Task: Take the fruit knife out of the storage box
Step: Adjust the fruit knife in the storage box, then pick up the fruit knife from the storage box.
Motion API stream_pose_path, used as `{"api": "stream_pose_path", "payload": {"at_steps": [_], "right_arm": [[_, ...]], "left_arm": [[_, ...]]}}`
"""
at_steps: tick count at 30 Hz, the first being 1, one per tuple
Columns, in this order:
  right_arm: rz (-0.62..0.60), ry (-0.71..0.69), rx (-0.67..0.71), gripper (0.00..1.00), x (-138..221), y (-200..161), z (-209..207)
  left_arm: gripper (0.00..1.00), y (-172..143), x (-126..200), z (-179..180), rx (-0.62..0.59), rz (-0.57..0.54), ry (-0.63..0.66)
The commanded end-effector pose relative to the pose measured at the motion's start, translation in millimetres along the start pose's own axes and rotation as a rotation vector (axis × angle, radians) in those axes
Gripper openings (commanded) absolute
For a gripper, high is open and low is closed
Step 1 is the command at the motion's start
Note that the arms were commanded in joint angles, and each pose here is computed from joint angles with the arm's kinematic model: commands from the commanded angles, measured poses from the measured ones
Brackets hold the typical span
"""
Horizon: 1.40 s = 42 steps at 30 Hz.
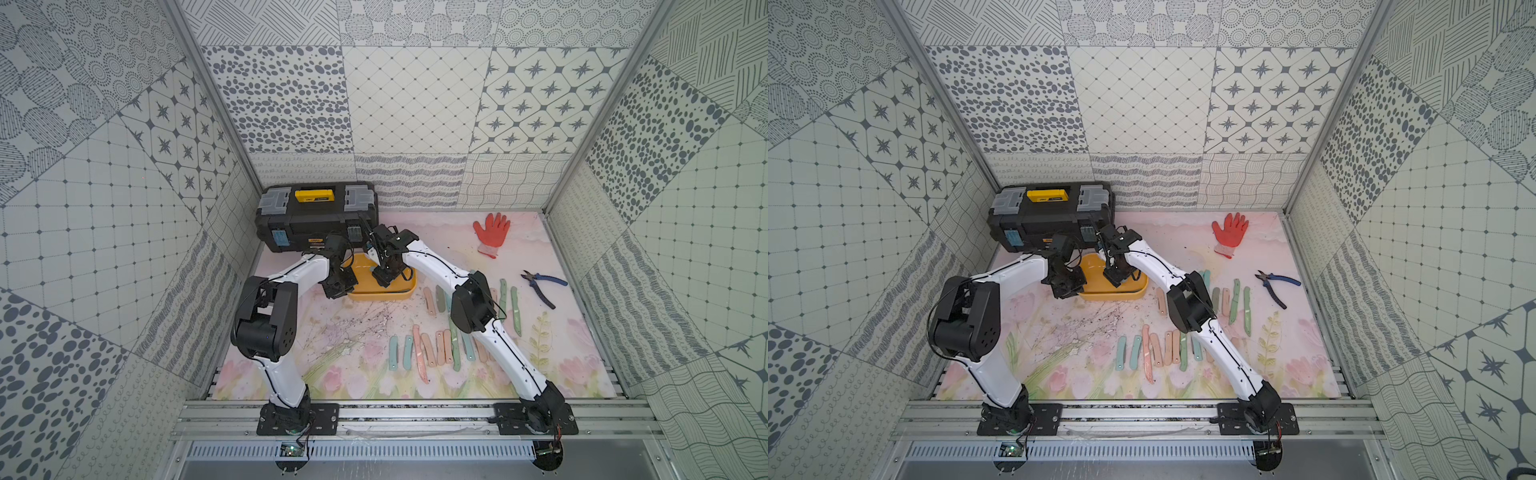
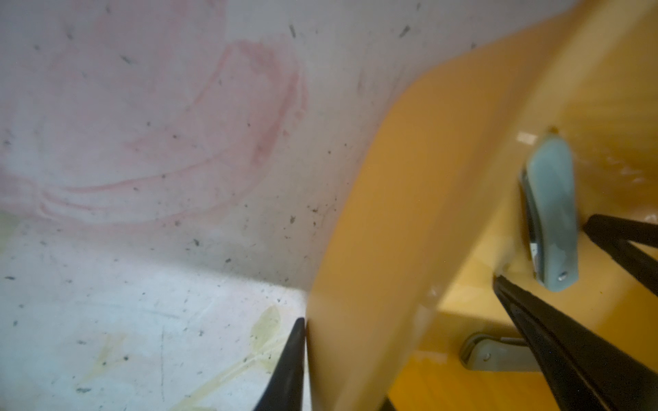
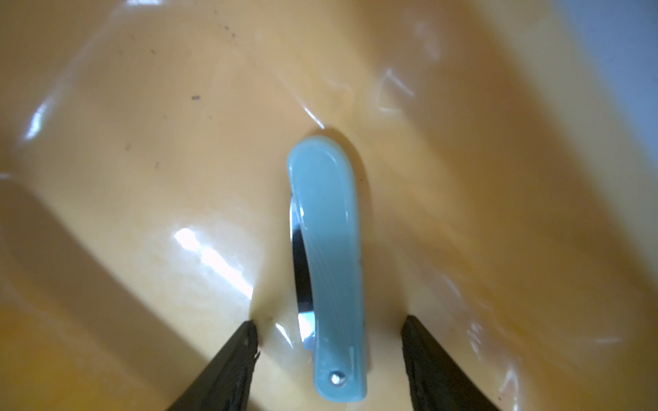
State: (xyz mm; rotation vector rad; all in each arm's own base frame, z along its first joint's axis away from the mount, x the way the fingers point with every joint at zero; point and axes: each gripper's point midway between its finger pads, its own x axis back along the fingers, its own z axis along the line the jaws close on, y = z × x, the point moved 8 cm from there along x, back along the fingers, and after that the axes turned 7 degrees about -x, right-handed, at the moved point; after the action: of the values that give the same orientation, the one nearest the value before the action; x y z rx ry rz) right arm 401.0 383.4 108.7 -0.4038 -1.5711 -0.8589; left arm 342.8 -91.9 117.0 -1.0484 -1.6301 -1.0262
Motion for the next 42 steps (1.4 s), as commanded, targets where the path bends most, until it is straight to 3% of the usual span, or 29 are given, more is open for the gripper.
{"api": "stream_pose_path", "payload": {"at_steps": [1, 9, 18, 31, 42], "right_arm": [[0.092, 0.009, 0.024, 0.67, -33.7, -16.5, 4.1], [0.077, 0.04, 0.031, 0.64, -41.0, -14.3, 8.2], [0.073, 0.033, 0.024, 0.47, -40.6, -13.7, 8.6], [-0.023, 0.009, 0.017, 0.25, -11.2, 3.3, 7.6], [-0.1, -0.009, -0.001, 0.2, 13.9, 16.0, 6.8]], "left_arm": [[0.18, -4.3, -2.6, 1.6, -0.008, 0.029, 0.005], [0.18, -3.7, -2.4, 1.9, -0.008, 0.029, 0.008], [0.18, -3.3, -2.6, 1.3, -0.007, 0.029, 0.004], [0.18, -4.4, -3.1, 1.7, -0.007, 0.03, 0.006], [0.18, -3.9, -1.4, 1.6, -0.008, 0.024, 0.006]]}}
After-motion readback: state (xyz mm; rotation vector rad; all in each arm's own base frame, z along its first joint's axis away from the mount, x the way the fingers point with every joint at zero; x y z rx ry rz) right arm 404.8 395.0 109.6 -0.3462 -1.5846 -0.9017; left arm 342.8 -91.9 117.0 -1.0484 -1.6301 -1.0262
